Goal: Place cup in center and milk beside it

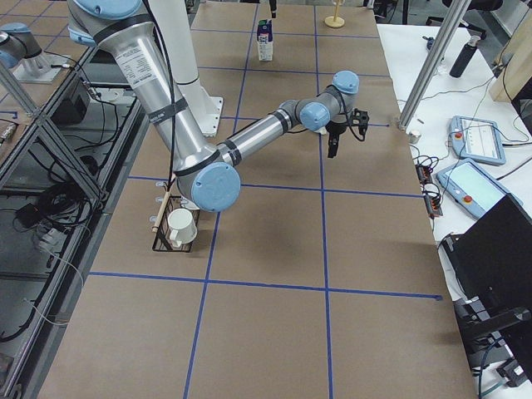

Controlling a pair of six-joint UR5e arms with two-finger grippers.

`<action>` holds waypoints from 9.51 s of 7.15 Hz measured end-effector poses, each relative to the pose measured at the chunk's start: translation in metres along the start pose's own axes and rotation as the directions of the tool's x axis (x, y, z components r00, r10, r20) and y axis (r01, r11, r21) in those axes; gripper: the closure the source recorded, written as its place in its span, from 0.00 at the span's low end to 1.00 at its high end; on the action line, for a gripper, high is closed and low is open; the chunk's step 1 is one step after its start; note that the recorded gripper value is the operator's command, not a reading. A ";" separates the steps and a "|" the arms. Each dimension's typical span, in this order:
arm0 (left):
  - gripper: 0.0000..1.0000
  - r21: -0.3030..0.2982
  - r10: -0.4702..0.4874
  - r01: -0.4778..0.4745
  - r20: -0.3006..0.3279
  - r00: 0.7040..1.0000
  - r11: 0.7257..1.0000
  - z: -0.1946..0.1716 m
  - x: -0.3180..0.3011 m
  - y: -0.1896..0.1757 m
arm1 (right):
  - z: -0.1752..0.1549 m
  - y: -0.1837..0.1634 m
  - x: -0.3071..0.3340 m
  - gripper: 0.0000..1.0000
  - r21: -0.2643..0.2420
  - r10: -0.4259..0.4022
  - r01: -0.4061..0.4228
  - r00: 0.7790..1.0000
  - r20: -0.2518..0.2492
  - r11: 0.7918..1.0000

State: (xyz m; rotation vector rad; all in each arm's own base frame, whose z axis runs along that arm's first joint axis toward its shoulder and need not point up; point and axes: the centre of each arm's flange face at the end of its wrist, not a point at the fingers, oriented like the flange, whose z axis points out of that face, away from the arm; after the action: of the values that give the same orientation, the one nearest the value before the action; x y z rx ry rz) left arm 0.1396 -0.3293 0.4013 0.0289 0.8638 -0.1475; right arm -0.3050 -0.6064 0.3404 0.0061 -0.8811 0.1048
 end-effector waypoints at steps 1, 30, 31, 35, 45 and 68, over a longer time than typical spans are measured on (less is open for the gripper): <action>0.02 -0.019 0.011 -0.010 0.026 1.000 1.000 0.009 -0.001 0.010 | 0.002 0.001 0.002 0.00 -0.002 0.000 0.000 1.000 -0.003 1.000; 1.00 -0.035 0.083 -0.080 0.075 0.994 0.996 0.041 0.354 -0.203 | 0.024 0.011 0.015 0.00 -0.019 -0.005 0.005 1.000 -0.011 1.000; 1.00 -0.024 0.106 -0.105 0.050 0.993 0.994 0.051 0.381 -0.217 | 0.025 0.012 0.017 0.00 -0.018 -0.008 0.008 1.000 -0.008 1.000; 1.00 -0.044 0.188 -0.186 0.024 0.982 0.981 0.088 0.455 -0.188 | 0.023 0.013 0.016 0.00 -0.014 -0.017 0.017 1.000 -0.001 1.000; 0.01 0.010 0.134 -0.133 -0.072 0.988 0.991 0.084 0.472 -0.192 | 0.033 0.029 0.036 0.00 0.008 -0.040 0.040 0.999 0.026 0.999; 0.01 -0.090 0.089 -0.085 0.041 0.995 0.992 0.012 -0.298 -0.213 | -0.101 0.075 0.502 0.00 -0.108 0.056 -0.073 0.987 -0.151 0.991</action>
State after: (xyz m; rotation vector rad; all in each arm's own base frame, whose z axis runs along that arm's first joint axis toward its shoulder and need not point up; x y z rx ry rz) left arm -0.0723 -0.5058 0.6423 -0.0193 0.8220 -0.0279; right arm 0.0825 -0.4817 0.6601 -0.1354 -0.7379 0.1144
